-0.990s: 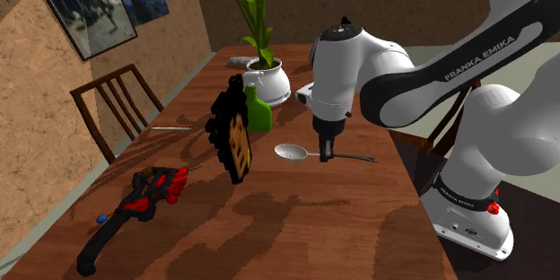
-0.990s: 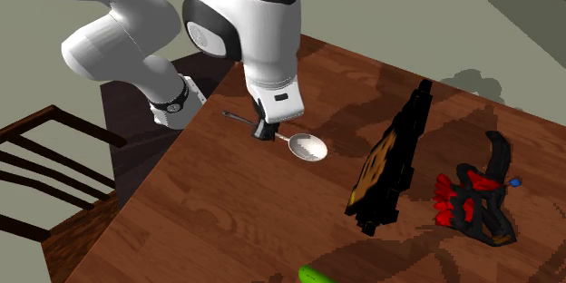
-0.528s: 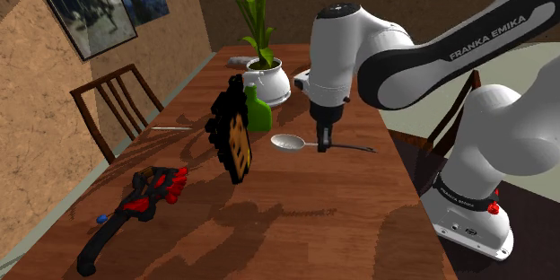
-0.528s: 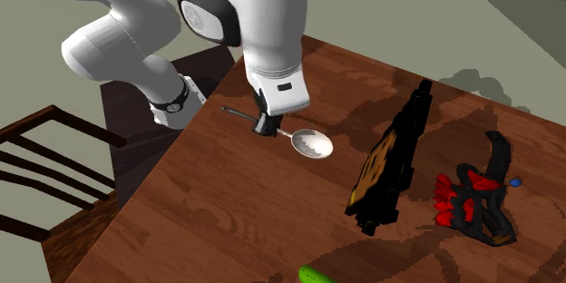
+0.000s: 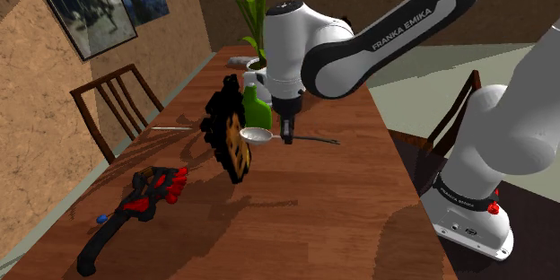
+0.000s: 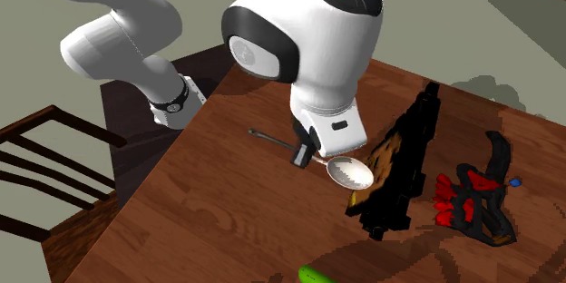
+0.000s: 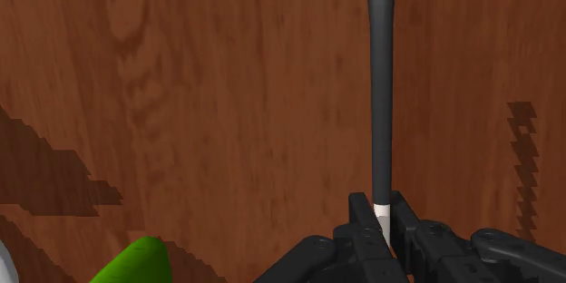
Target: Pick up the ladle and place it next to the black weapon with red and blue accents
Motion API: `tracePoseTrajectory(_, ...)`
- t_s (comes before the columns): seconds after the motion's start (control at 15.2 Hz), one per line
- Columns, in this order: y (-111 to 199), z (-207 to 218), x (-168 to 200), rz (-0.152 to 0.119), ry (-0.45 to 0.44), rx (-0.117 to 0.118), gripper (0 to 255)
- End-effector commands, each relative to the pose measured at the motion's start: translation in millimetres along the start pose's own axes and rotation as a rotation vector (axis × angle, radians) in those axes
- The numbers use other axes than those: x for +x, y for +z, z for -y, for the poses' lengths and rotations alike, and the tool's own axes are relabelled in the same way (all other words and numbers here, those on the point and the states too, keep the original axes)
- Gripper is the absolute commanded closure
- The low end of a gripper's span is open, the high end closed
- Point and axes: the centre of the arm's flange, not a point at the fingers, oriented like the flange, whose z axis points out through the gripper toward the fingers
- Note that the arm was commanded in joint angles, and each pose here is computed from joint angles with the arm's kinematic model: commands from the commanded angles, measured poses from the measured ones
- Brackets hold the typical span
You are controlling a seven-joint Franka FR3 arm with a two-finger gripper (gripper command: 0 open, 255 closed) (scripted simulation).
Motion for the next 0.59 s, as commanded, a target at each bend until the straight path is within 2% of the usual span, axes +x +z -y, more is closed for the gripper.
tracePoseTrajectory(0.0,3,-7,28,-0.001,0.0,0.0,255)
tracePoseTrajectory(0.53,8,-35,130,-0.001,0.0,0.0,255)
